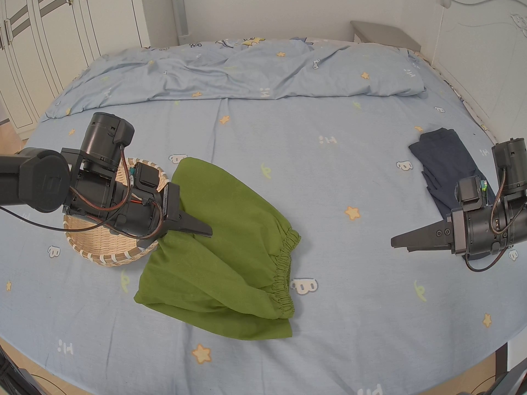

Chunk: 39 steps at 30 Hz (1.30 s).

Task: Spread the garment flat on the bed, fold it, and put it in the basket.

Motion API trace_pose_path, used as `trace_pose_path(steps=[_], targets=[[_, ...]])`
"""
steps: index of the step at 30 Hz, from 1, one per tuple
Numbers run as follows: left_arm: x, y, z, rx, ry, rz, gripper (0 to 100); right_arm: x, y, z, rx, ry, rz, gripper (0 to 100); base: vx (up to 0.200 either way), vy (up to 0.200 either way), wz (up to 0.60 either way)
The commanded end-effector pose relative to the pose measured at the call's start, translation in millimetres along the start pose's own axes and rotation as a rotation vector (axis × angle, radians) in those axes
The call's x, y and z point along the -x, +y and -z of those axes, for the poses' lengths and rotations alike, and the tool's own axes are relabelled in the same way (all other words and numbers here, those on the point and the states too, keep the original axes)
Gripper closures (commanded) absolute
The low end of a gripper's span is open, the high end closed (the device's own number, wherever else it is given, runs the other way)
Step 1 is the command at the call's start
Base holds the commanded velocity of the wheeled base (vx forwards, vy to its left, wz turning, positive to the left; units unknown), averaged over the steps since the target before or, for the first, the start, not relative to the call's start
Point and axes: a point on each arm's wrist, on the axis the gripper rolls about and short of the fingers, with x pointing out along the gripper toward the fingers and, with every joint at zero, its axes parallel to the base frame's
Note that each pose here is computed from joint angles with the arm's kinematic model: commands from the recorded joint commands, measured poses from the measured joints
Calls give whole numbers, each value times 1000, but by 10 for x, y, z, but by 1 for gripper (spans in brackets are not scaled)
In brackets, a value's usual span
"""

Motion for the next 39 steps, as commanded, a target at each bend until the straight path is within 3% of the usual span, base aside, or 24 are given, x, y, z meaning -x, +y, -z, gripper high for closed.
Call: trace_pose_path(steps=[1,9,14,20,21,23,35,39], targets=[[-12,4,9,0,5,-1,100,-6,6,2,2,3,-3,0,0,200,0],[-43,-111,57,-79,22,19,100,-8,13,7,3,4,-4,0,0,100,0],[-33,-251,-14,-249,18,37,100,0,-2,-1,-1,0,1,0,0,0,0],[75,-350,-108,-327,58,14,100,7,0,-5,1,-4,3,0,0,0,0],[209,-429,-193,-402,63,-1,100,7,0,-5,1,-4,3,0,0,0,0],[248,-431,-205,-435,67,-8,100,9,-4,-6,0,-6,7,0,0,0,0],[645,-440,-227,-459,-42,-24,100,51,-5,-12,0,-21,14,0,0,0,0],[849,-497,-184,-489,-127,-23,100,51,-5,-11,1,-20,15,0,0,0,0]])
